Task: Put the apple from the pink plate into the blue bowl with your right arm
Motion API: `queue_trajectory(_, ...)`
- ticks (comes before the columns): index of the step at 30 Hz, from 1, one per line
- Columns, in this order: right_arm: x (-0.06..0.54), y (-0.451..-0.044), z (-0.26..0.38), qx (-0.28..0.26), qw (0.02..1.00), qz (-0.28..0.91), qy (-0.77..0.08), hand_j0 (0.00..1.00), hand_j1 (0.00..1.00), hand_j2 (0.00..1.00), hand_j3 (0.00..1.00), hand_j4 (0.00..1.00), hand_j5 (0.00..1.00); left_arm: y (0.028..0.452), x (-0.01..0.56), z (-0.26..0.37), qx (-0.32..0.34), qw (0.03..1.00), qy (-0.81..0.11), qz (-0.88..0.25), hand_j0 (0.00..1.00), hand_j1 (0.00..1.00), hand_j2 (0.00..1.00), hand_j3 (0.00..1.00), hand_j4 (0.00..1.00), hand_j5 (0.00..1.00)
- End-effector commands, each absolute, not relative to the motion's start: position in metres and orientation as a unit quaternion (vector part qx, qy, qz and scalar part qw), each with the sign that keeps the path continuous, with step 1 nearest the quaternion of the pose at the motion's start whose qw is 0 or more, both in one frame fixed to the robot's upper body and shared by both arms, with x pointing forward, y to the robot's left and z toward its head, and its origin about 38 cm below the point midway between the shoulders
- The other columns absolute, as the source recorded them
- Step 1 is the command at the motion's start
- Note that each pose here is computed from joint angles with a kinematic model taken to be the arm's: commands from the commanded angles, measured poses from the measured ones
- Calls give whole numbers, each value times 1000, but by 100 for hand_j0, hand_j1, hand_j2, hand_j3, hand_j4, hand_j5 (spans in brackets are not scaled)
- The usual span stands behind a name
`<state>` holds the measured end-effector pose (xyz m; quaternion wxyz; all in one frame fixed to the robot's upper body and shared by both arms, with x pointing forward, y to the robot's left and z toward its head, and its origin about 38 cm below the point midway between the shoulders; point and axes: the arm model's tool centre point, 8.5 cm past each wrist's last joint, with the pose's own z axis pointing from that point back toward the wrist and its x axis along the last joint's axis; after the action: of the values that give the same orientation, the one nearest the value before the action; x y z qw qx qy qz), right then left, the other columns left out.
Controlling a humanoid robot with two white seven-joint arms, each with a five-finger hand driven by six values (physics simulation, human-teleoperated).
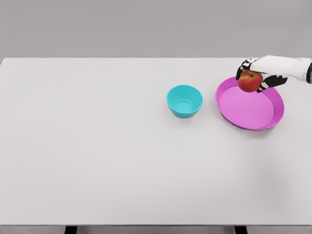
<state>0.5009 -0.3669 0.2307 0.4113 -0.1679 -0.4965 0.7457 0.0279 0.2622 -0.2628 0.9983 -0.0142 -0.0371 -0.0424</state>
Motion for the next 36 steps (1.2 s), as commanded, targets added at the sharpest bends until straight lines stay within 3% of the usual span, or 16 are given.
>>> queue_trajectory(1, 501, -349, 240, -165, 388, 749, -511, 29, 29, 29, 29, 29, 29, 262, 28, -263, -14, 998, -37, -42, 100, 100, 100, 100, 100, 100)
queue_trajectory(8, 506, -272, 243, -132, 321, 761, -548, 29, 29, 29, 29, 29, 29, 262, 28, -263, -14, 998, -37, -42, 100, 100, 100, 100, 100, 100)
queue_trajectory(15, 506, -225, 238, -112, 285, 770, -560, 29, 29, 29, 29, 29, 29, 262, 28, -263, -14, 998, -37, -42, 100, 100, 100, 100, 100, 100)
queue_trajectory(33, 500, -201, 210, -88, 273, 798, -531, 32, 32, 32, 32, 32, 32, 262, 28, -263, -14, 998, -37, -42, 100, 100, 100, 100, 100, 100)
queue_trajectory(36, 501, -199, 211, -89, 276, 796, -531, 43, 43, 43, 43, 43, 43, 262, 28, -263, -14, 998, -37, -42, 100, 100, 100, 100, 100, 100)
